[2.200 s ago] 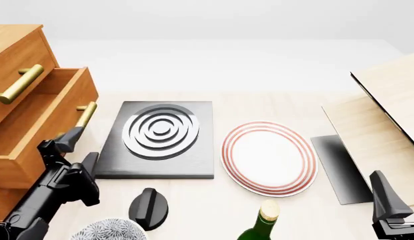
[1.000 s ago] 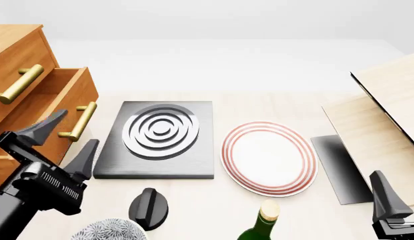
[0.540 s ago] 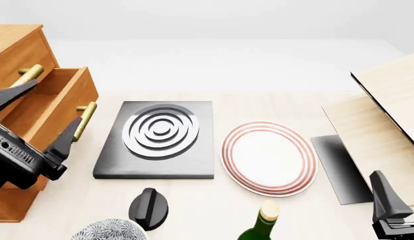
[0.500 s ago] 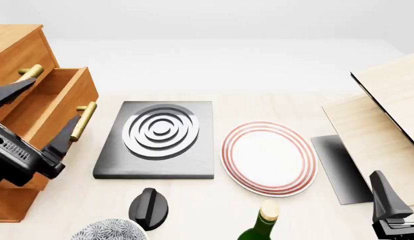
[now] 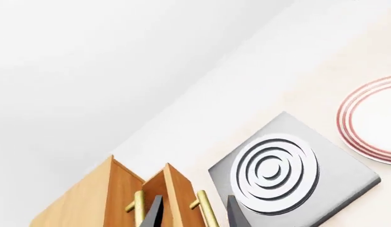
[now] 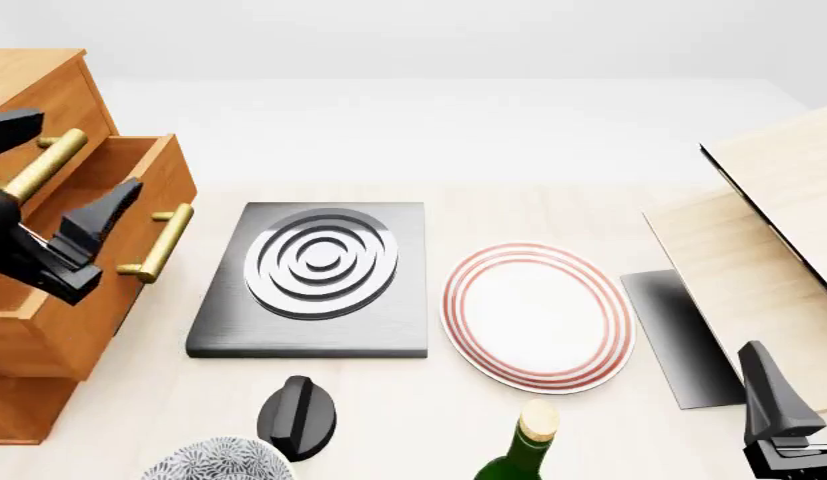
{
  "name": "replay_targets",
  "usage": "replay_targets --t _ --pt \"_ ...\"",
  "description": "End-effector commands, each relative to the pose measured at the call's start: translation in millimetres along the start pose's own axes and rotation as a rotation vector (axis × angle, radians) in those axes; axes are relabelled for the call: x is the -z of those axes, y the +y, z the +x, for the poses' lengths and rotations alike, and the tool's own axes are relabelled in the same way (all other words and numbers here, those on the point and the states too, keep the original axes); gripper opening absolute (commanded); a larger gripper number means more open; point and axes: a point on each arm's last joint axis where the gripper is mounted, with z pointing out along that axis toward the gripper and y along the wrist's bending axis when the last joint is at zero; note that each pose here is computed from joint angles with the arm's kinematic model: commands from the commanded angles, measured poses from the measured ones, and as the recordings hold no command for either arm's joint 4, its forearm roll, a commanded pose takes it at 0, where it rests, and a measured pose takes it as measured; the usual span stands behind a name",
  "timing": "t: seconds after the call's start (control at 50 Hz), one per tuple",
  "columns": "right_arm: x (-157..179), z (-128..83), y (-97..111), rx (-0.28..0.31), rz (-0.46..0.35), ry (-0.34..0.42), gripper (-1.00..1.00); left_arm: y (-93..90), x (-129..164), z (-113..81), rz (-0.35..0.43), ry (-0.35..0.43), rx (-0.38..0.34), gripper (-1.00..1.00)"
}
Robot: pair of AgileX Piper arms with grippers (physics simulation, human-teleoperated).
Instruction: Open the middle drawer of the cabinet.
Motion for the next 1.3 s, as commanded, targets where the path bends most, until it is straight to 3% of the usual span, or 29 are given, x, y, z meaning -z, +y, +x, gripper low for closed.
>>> replay_targets --t 0.02,0.14,0.9,1.12,1.3 --pt "0 3 0 -0.008 -0.003 0.007 1.0 6.8 -11 -7.2 0.034 0.07 0.102 1.0" --pt "0 3 0 -0.008 -0.003 0.007 1.0 12.0 -8 -13.4 0.029 0.075 0.153 1.0" --pt "0 3 0 -0.008 -0.003 0.007 1.0 41.2 -18 -30.8 0.008 0.29 0.519 1.0" --pt "0 3 0 -0.008 -0.003 0.007 1.0 44.0 -16 -26.9 -0.01 0.336 0.56 1.0" --pt "0 3 0 -0.008 -0.003 0.007 1.0 51.9 -15 -20.9 -0.072 0.358 0.599 1.0"
